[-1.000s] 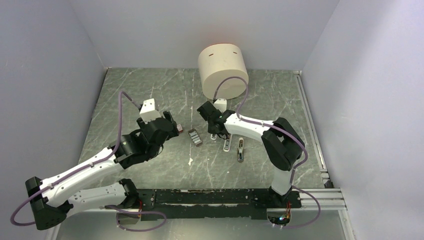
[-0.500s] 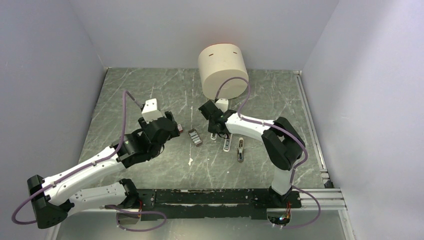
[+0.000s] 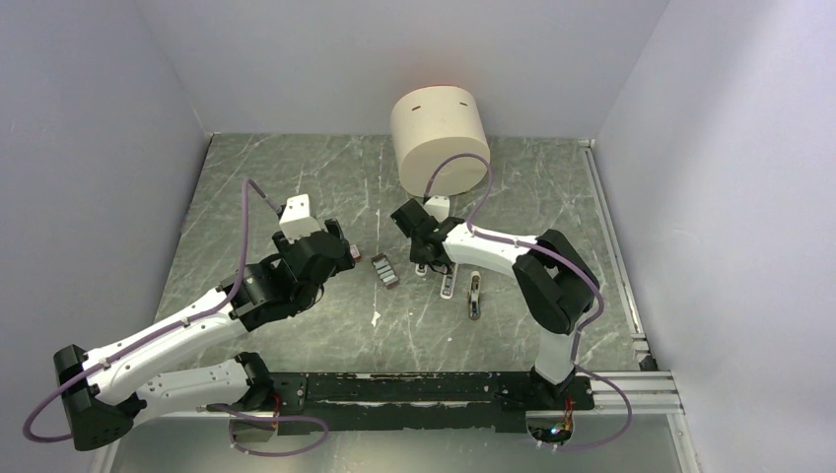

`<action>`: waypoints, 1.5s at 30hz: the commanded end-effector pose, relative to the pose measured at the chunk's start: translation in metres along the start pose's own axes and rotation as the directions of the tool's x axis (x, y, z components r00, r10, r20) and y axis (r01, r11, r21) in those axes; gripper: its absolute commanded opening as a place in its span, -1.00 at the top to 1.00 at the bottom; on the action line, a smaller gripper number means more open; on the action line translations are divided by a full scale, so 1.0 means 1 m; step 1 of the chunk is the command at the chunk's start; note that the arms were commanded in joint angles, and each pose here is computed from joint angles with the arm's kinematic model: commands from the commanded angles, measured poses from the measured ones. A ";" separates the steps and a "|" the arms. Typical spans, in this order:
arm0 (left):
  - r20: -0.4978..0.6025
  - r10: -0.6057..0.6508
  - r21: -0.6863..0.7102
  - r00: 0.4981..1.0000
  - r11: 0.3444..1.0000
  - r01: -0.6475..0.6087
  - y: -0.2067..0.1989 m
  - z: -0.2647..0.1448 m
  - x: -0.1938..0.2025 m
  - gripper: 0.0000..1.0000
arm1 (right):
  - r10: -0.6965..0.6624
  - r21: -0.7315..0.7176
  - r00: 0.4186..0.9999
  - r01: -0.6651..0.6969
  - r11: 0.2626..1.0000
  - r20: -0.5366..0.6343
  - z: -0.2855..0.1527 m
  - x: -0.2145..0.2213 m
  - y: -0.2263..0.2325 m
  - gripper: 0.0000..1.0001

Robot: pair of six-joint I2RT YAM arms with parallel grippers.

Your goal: Load the staples into the stapler

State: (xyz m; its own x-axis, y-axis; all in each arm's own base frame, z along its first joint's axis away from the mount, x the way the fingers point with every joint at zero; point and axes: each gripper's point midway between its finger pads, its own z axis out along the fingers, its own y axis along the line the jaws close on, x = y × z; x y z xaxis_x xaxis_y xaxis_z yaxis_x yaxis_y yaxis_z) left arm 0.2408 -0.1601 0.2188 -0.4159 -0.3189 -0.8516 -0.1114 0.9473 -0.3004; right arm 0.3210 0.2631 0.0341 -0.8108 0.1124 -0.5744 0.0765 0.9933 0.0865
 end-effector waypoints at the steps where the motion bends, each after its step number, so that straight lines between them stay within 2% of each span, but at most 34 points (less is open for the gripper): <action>1: 0.017 -0.018 0.005 1.000 1.000 0.018 -0.001 0.000 -0.006 -0.49 | 0.018 0.029 1.000 -0.018 0.999 -0.007 0.006 0.001 -0.004 0.51; 27: 0.019 -0.017 -0.002 1.000 1.000 0.017 0.001 0.001 -0.004 -0.49 | -0.050 0.054 0.998 0.051 0.997 -0.024 -0.003 0.012 -0.004 0.49; 40: 0.019 -0.016 0.006 1.000 1.000 0.016 -0.003 0.001 -0.006 -0.49 | -0.071 0.006 0.997 0.071 0.997 0.041 -0.020 -0.016 0.010 0.28; 45: 0.020 -0.019 0.008 1.000 1.000 0.018 -0.004 0.001 -0.006 -0.49 | -0.086 0.036 0.996 0.085 0.996 0.034 -0.018 -0.014 0.004 0.48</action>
State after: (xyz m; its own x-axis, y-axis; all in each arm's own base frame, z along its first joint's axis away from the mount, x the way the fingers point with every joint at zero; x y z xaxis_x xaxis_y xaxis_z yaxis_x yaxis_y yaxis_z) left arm 0.2407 -0.1601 0.2192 -0.4152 -0.3196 -0.8517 -0.1109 0.9470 -0.3013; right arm 0.3163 0.2666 0.0426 -0.8168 0.0330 -0.5760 0.0223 0.9994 0.0257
